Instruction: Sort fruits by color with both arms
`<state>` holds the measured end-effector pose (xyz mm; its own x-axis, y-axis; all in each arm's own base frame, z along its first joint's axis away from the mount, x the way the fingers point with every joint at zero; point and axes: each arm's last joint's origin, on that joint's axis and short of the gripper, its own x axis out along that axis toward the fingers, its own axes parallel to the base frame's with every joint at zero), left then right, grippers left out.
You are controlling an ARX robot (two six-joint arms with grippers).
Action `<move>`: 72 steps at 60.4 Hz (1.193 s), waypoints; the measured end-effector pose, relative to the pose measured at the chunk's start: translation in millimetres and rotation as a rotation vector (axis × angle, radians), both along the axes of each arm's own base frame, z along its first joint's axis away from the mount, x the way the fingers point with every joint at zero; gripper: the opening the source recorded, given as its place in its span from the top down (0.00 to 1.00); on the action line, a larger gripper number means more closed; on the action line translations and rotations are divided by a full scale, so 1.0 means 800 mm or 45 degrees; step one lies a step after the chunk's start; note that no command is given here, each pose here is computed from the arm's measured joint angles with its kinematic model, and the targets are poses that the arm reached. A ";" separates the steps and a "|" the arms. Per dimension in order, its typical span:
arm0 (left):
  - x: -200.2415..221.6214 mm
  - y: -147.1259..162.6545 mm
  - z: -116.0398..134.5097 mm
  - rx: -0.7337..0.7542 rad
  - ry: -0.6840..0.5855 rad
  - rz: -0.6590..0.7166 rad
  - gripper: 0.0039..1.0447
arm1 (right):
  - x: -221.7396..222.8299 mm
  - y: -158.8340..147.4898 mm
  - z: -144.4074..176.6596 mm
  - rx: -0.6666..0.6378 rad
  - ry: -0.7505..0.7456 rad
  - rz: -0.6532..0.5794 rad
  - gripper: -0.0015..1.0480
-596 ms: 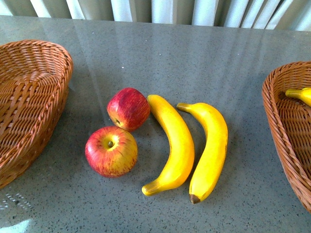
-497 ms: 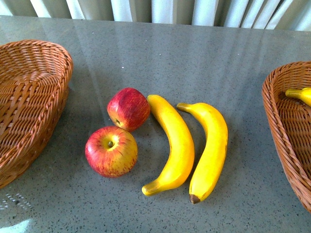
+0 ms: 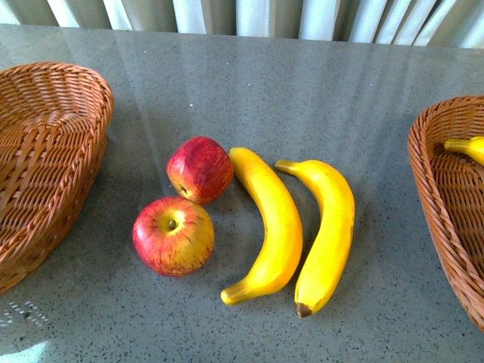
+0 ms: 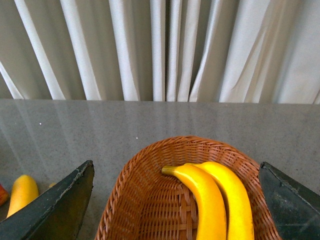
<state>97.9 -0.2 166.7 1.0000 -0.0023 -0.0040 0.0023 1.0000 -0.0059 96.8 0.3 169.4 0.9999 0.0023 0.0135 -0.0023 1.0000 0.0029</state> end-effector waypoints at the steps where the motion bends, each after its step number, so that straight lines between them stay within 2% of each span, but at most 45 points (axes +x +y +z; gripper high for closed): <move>1: 0.000 0.000 0.000 0.000 0.000 0.000 0.09 | 0.000 0.000 0.000 0.000 0.000 0.000 0.09; 13: 0.000 0.000 0.000 -0.001 0.013 -0.006 0.09 | 0.000 0.000 0.000 0.000 0.000 0.000 0.09; 16: 0.000 -0.002 0.000 -0.007 0.179 -0.038 0.09 | 0.000 0.000 0.000 0.000 0.000 0.000 0.09; 18: 0.003 -0.005 0.005 -0.010 0.398 -0.055 0.09 | 0.000 0.000 0.000 0.000 0.000 0.000 0.09; 20: 0.008 -0.008 0.010 -0.006 0.527 -0.070 0.09 | 0.000 0.000 0.000 0.000 0.000 0.000 0.09; 24: 0.028 -0.018 0.026 0.009 0.637 -0.104 0.09 | 0.000 0.000 0.000 0.000 0.000 0.001 0.09; 30: 0.069 -0.047 0.054 0.026 0.631 -0.201 0.09 | 0.000 0.000 0.000 0.000 0.000 0.001 0.09; 38: 0.108 -0.077 0.059 0.038 0.651 -0.273 0.09 | 0.000 0.000 0.000 0.000 0.000 0.001 0.09; 49: 0.131 -0.100 0.030 0.065 0.799 -0.297 0.09 | 0.000 0.000 0.000 -0.001 0.000 0.001 0.09; 72: 0.147 -0.126 -0.010 0.122 0.900 -0.339 0.09 | 0.000 0.000 0.000 0.000 0.000 0.001 0.09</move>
<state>215.5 -101.0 158.6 0.7252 -0.2103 -0.6556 0.2712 0.9625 -0.0088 96.8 0.3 169.4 0.9999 0.0034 0.0135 -0.0035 1.0000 0.0029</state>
